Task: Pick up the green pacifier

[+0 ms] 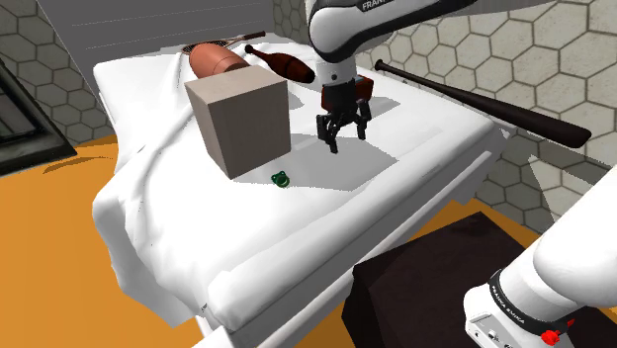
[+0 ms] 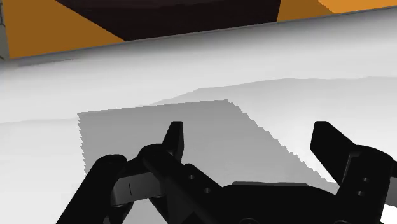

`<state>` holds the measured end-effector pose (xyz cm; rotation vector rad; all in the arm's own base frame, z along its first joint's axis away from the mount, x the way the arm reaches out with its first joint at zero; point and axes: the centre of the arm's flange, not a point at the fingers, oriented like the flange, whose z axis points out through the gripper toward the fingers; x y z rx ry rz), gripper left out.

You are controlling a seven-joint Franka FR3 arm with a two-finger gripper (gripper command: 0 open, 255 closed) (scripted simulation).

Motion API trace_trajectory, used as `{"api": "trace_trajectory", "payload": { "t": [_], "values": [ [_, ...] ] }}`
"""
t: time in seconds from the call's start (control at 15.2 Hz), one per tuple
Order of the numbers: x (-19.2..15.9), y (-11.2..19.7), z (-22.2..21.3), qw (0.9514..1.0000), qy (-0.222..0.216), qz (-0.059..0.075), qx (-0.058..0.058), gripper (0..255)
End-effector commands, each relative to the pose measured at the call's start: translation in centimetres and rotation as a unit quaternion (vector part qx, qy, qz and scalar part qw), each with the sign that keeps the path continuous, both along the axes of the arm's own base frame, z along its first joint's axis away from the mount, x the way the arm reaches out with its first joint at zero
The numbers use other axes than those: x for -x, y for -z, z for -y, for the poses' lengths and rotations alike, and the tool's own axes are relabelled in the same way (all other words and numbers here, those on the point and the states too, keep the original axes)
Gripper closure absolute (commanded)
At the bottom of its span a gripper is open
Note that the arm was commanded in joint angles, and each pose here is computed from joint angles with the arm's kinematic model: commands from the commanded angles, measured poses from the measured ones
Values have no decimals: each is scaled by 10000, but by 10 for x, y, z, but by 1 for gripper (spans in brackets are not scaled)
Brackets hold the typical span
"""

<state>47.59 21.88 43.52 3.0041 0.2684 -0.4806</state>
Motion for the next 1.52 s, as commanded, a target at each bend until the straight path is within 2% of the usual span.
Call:
{"api": "trace_trajectory", "payload": {
  "t": [0.0, 0.99, 1.45],
  "values": [
    [-12, 13, -20, 10000, -19, -62, 4, 0],
    [-116, 99, -174, 9987, -192, -476, 48, 0],
    [-115, 136, -173, 9987, -192, -476, 48, 0]
  ]
}}
